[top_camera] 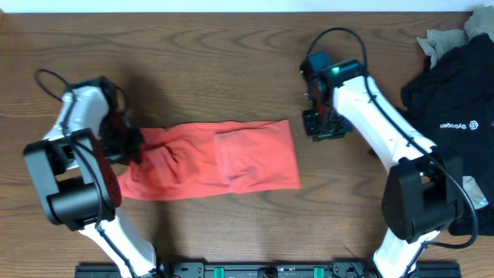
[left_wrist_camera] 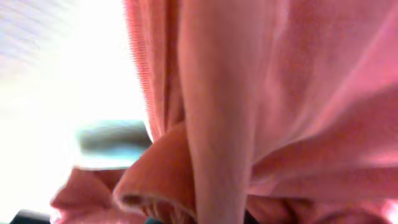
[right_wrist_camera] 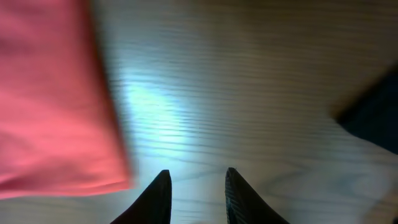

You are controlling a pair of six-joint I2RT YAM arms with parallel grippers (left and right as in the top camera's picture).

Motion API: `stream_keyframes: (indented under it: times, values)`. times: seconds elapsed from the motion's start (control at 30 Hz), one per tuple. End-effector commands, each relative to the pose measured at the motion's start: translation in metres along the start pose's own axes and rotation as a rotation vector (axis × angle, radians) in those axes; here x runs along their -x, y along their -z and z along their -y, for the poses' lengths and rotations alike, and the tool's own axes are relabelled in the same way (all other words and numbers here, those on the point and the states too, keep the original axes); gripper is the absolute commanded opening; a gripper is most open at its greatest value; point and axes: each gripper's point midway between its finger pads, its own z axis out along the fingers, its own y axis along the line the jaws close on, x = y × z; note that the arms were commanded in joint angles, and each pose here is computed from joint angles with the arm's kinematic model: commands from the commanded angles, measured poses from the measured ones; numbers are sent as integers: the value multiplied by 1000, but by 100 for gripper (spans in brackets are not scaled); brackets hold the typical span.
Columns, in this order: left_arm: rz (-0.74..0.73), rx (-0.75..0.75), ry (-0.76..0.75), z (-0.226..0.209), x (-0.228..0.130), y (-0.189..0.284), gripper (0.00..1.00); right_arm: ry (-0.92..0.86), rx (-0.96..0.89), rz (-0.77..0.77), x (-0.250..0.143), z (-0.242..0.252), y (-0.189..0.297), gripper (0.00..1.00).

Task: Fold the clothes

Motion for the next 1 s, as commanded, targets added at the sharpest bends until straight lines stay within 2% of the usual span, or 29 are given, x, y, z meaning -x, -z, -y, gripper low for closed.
stream_keyframes:
  times: [0.0,0.1,0.2,0.3,0.63,0.8,0.97]
  values:
    - [109,41,95,-25,14,46,11,-72,-26,24,7,25,6,27]
    - [88,23,134,-24,6,70,11,-107,-23,20,9,37,6,27]
    - [29,-92,104,7,-11,85,11,-126,-21,19,10,43,5,27]
    - [-33,-180,41,45,-31,90,7,-130,-20,18,10,45,5,27]
    - [-63,-87,-265,132,-90,81,6,-129,-22,12,9,45,5,27]
    - [-65,-46,-392,160,-118,75,7,-129,-22,11,8,45,5,27]
    - [-49,-28,-415,178,-133,71,7,-129,-23,7,8,45,5,27]
